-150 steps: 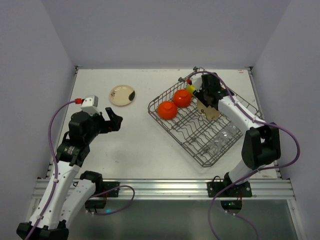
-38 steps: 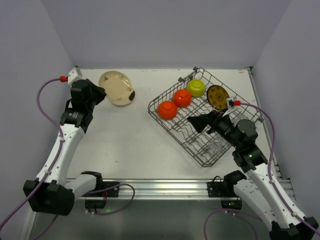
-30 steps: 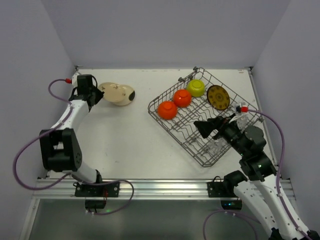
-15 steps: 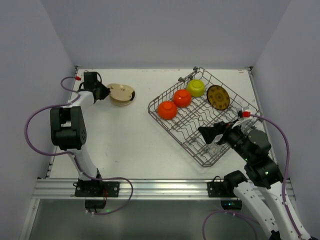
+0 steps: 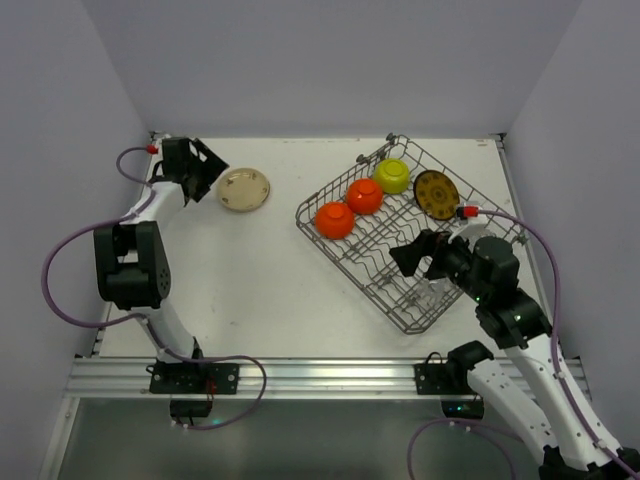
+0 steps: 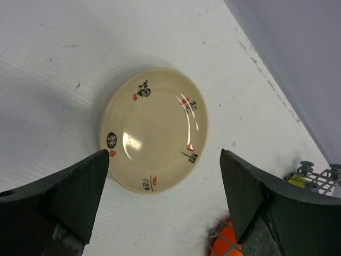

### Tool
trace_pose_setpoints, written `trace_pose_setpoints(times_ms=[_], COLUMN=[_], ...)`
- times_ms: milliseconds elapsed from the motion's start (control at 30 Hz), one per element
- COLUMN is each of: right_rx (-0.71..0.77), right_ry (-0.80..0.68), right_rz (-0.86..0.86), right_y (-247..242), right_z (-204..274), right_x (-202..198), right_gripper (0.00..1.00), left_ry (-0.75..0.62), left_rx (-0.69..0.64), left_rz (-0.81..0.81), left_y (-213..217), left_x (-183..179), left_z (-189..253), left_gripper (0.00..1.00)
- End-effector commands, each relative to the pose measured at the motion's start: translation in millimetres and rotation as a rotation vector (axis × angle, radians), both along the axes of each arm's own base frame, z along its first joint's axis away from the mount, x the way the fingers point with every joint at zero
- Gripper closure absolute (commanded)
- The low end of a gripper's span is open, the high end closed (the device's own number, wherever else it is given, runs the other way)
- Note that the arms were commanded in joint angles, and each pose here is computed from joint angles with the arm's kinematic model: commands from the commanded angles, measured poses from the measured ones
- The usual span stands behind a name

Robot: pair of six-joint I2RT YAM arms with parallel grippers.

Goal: Unload the mixed dishes from the dish rack

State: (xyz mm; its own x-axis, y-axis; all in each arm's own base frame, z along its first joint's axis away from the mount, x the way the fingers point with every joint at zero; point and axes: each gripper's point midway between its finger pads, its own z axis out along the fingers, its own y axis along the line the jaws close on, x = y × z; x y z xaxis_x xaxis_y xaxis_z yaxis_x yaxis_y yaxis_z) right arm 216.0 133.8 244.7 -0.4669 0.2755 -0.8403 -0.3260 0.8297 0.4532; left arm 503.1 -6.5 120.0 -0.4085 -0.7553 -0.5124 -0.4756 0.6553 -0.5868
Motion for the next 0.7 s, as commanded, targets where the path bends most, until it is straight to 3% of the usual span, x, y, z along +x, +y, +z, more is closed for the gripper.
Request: trace_pose_setpoints(times_ms=[0,100,333,500,667], right_rx=[0.014,-0.053,-0.313,-0.582,-0.878], right_ry=[-0.075,-0.054,0.047,0.056,0.017], right_rz=[-0.035,-0.122,-0.307,-0.397,-0.220], right_y=[-1,-13,-62,-105,-110], right_z=[31,28,21,29,12], right_x=[16,36,88,129,182], right_gripper=[0.01,0.01,0.01,0.01,0.01], left_ry=[-0.082,-0.092,-0.252,-0.276,-0.231], left_rx=[-0.033,-0.019,0.096,0.200,0.330], left_rz=[-0.055,-0.090,-0.259,-0.452,-0.573], left_y=[-14,-23,-83,-115,-100], left_x=[5,-2,-74,-140,-195], left_z=[40,56,150,155,135], left_gripper=[0.11,0.00,0.00,0.00,0.00])
